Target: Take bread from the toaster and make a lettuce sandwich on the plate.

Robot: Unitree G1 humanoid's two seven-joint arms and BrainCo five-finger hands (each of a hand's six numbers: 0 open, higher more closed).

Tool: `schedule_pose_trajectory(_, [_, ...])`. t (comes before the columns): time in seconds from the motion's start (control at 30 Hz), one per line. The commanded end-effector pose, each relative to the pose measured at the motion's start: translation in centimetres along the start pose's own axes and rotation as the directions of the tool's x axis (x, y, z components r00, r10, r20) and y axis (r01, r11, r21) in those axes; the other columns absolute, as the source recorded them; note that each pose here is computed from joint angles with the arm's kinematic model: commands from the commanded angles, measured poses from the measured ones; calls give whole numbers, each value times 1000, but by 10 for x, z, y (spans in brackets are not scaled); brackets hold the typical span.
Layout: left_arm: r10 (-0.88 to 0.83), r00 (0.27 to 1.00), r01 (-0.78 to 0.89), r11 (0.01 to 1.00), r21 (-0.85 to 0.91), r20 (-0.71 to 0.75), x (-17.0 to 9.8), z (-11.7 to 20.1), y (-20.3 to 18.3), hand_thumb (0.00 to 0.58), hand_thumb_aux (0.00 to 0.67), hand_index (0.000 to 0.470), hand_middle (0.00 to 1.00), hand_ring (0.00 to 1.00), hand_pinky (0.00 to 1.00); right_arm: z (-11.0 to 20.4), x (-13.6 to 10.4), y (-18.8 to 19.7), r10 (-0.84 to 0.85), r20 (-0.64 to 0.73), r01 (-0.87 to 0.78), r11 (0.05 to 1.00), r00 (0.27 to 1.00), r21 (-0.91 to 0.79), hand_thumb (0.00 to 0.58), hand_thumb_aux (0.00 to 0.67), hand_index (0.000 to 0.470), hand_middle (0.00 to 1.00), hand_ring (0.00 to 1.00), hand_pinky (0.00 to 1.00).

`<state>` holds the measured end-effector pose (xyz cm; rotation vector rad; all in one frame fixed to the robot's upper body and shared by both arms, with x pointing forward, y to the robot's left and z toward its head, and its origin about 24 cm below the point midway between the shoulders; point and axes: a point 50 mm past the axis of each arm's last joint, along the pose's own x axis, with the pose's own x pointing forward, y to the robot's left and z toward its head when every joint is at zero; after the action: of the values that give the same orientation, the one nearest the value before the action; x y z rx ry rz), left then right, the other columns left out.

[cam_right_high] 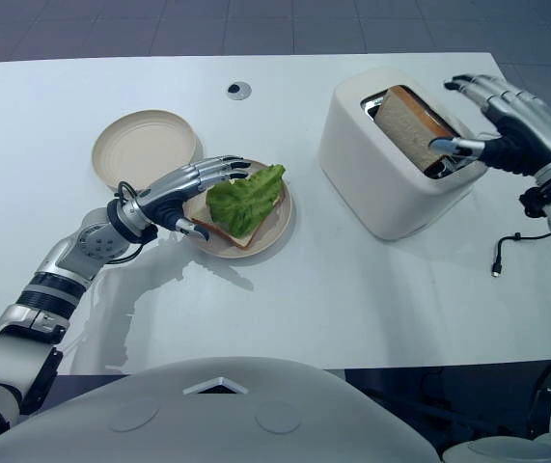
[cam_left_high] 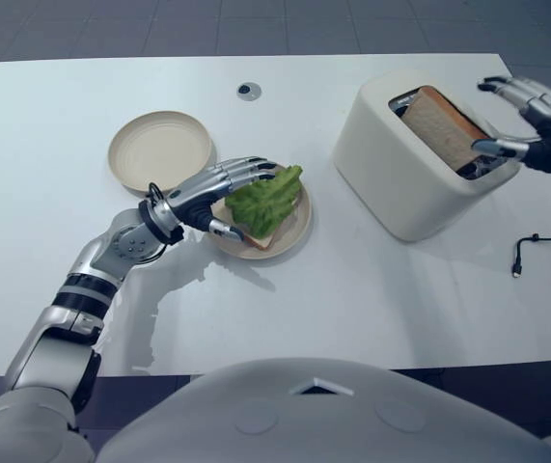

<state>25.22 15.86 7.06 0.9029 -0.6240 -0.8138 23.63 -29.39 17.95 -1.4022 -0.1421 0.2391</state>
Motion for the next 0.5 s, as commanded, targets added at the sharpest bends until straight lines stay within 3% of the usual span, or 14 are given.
schedule_pose_trajectory(0.03, [-2,1000,2,1000,-2,-3,0,-2,1,0,0,0,0,0,0,3,7,13,63,25,-62,998,998,-14,0,0,0,0,0,0])
schedule_pose_trajectory(0.07, [-1,1000,1,1000,-4,-3,0,-2,1,0,0,0,0,0,0,5,7,15,67,37,-67,998,997,-11,116,71,50,0,0,0])
schedule_pose_trajectory(0.1, [0,1000,0,1000,-4,-3,0,-2,1,0,0,0,0,0,0,6,8,14,59,44,-59,998,997,-7,474,384,269,173,173,173])
schedule_pose_trajectory(0.13, [2,1000,-2,1000,-4,-4,0,-2,2,0,0,0,0,0,0,5,10,10,32,45,-32,999,998,0,538,489,343,424,424,424])
schedule_pose_trajectory(0.17, [5,1000,-5,1000,-4,-6,0,-3,2,0,0,0,0,0,0,4,12,5,-5,40,5,1000,999,9,579,644,452,659,659,659])
schedule_pose_trajectory(0.2, [7,1000,-7,1000,-3,-8,0,-4,2,0,0,0,0,0,0,3,13,0,-44,31,43,999,999,19,580,670,470,749,749,749])
schedule_pose_trajectory(0.23, [10,1000,-10,1000,-2,-11,0,-5,2,0,0,0,0,0,0,1,15,-5,-83,19,83,996,996,21,580,670,470,941,941,941])
schedule_pose_trajectory(0.27, [15,1000,-15,1000,1,-15,0,-6,3,0,0,0,0,0,0,0,16,-10,-120,15,120,993,993,24,580,670,470,1000,1000,1000])
schedule_pose_trajectory(0.5, [37,998,-36,999,17,-49,-1,-15,6,0,0,0,0,0,0,12,14,-45,-385,85,368,916,919,160,580,670,470,1000,1000,1000])
